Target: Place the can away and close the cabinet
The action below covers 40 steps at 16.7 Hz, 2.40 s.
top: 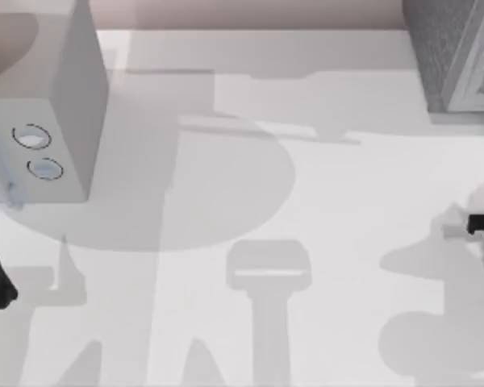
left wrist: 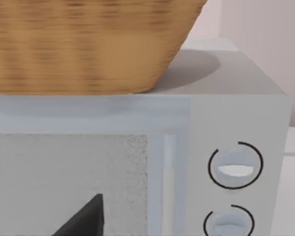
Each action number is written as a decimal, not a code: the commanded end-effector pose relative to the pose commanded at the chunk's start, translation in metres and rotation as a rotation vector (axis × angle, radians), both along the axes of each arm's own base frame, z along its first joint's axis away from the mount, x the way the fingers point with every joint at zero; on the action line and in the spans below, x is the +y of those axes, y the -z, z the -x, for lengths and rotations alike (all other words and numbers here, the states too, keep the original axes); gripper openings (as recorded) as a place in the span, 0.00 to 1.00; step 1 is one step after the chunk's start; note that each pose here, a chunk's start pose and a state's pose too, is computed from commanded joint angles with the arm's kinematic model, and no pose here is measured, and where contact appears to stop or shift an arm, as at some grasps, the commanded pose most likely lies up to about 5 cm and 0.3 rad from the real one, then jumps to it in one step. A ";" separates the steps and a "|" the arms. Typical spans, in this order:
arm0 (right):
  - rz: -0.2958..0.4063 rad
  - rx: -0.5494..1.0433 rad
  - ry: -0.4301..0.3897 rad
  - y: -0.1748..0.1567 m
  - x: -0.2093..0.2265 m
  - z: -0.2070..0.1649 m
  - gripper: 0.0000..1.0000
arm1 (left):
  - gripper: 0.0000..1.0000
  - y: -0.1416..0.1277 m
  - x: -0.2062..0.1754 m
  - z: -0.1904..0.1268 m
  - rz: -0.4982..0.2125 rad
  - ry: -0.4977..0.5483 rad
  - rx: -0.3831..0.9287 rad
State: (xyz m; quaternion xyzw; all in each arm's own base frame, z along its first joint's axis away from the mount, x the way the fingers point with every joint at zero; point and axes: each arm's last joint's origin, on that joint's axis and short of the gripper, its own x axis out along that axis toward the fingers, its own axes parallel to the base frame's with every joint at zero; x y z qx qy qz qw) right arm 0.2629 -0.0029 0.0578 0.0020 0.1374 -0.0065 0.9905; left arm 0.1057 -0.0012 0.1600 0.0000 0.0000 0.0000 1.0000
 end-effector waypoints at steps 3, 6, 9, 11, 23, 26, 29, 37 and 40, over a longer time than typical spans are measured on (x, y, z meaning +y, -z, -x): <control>0.001 -0.008 0.001 -0.022 0.000 -0.009 0.00 | 1.00 0.000 0.000 0.000 0.000 0.000 0.000; 0.001 0.009 0.000 -0.051 0.000 -0.014 0.00 | 1.00 0.000 0.000 0.000 0.000 0.000 0.000; 0.000 0.036 -0.001 -0.083 0.000 -0.011 0.00 | 1.00 0.000 0.000 0.000 0.000 0.000 0.000; 0.000 0.043 -0.001 -0.104 0.000 -0.006 0.00 | 1.00 0.000 0.000 0.000 0.000 0.000 0.000; -0.002 0.012 0.000 -0.140 0.000 0.012 0.00 | 1.00 0.000 0.000 0.000 0.000 0.000 0.000; -0.001 -0.028 -0.001 -0.149 0.000 0.032 0.00 | 1.00 0.000 0.000 0.000 0.000 0.000 0.000; 0.001 -0.084 -0.005 -0.156 0.001 0.064 0.00 | 1.00 0.000 0.000 0.000 0.000 0.000 0.000; 0.004 -0.228 -0.013 -0.128 0.002 0.142 0.00 | 1.00 0.000 0.000 0.000 0.000 0.000 0.000; 0.004 -0.262 -0.013 -0.113 0.002 0.153 0.00 | 1.00 0.000 0.000 0.000 0.000 0.000 0.000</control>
